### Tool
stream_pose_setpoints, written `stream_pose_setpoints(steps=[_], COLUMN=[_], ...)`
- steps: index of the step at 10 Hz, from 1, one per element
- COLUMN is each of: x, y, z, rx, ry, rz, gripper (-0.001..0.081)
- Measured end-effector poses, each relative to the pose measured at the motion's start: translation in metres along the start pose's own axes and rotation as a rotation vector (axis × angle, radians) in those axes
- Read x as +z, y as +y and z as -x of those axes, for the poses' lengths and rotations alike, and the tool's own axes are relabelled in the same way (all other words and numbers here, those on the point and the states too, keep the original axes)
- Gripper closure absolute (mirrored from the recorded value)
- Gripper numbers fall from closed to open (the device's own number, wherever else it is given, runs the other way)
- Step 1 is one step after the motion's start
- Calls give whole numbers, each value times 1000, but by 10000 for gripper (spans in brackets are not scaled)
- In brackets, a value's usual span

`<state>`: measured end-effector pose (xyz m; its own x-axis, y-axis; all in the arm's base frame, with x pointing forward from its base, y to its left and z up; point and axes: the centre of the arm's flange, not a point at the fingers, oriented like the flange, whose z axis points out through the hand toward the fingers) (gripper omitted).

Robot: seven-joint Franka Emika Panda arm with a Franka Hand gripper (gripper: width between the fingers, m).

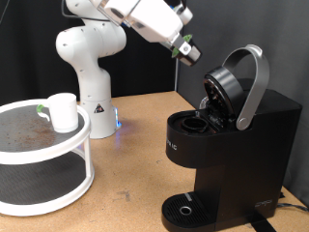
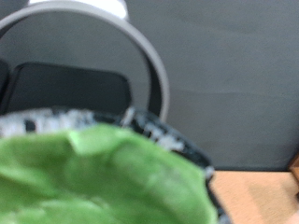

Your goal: Make a cup of coffee with the keurig machine

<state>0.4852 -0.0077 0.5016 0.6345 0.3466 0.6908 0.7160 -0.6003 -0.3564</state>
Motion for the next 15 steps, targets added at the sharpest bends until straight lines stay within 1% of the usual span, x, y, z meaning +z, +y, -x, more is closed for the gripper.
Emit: stream_pose_setpoints(steps=[2,5,8,11,15], x=[17,46,65,80,94], y=[3,9,12,12,12], z=[15,32,44,51,58], rx=[-10,0,3,-1,-3], ry=[-83,-135,-169,-195,-216], rz=[9,49,62,78,97], gripper=[330,330,330,330,330])
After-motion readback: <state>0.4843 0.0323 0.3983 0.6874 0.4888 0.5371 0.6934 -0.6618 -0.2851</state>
